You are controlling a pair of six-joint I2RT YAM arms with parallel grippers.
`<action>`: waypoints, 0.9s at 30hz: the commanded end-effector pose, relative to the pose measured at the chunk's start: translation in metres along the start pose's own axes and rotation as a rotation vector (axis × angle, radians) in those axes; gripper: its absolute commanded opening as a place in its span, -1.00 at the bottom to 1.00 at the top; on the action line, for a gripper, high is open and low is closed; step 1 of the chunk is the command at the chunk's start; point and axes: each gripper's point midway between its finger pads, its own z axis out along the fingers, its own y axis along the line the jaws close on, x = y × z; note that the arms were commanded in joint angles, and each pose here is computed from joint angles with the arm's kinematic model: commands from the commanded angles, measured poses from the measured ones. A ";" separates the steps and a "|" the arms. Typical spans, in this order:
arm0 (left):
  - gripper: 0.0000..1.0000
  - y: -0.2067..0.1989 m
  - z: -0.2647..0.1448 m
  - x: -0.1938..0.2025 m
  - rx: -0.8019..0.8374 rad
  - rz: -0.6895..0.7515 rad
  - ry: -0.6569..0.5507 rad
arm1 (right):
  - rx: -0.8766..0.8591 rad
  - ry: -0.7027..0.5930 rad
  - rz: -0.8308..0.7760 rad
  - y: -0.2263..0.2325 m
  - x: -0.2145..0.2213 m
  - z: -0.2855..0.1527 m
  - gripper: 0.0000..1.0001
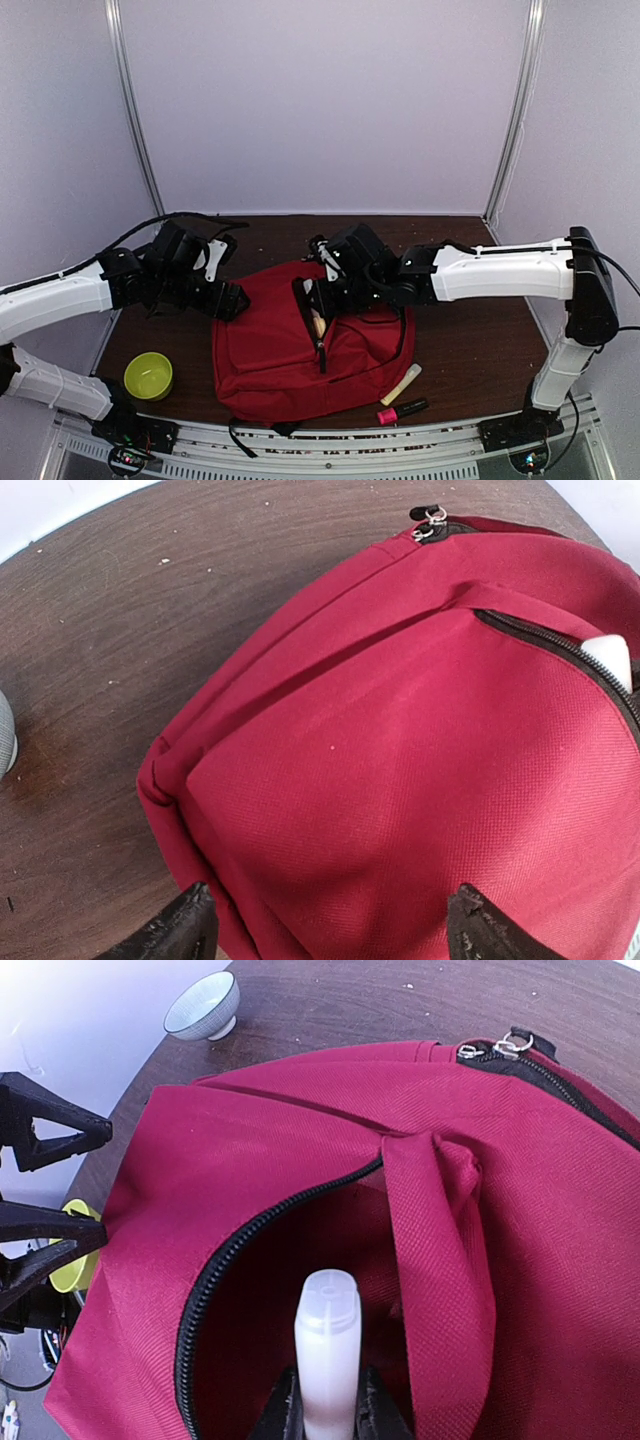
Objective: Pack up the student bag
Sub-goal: Place the pen in the lower front pocket of the bag.
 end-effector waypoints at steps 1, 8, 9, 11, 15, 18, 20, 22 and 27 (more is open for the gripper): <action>0.62 -0.006 -0.005 -0.020 0.024 0.010 -0.062 | -0.003 -0.029 -0.025 0.002 -0.017 -0.011 -0.97; 0.63 -0.005 -0.009 -0.020 0.019 0.013 -0.068 | -0.180 0.166 0.045 0.039 0.018 0.023 -0.87; 0.62 -0.004 -0.009 -0.020 0.017 0.015 -0.067 | -0.209 0.179 0.047 0.046 0.019 0.023 -0.84; 0.63 -0.003 -0.010 -0.019 0.011 0.018 -0.063 | -0.289 0.206 0.041 0.066 0.019 0.018 -0.78; 0.63 -0.003 -0.011 -0.020 0.009 0.018 -0.068 | -0.357 0.226 0.008 0.090 0.012 -0.001 -0.48; 0.63 -0.003 -0.011 -0.021 0.009 0.019 -0.069 | -0.290 0.206 -0.064 0.080 0.004 -0.019 -0.19; 0.63 -0.003 -0.011 -0.021 0.010 0.021 -0.069 | -0.231 0.179 -0.144 0.068 -0.004 -0.034 -0.02; 0.63 -0.003 -0.011 -0.021 0.008 0.024 -0.067 | -0.176 0.161 -0.226 0.057 -0.009 -0.052 0.09; 0.63 -0.003 -0.011 -0.023 0.006 0.030 -0.070 | -0.045 0.175 -0.394 0.017 0.003 -0.102 0.22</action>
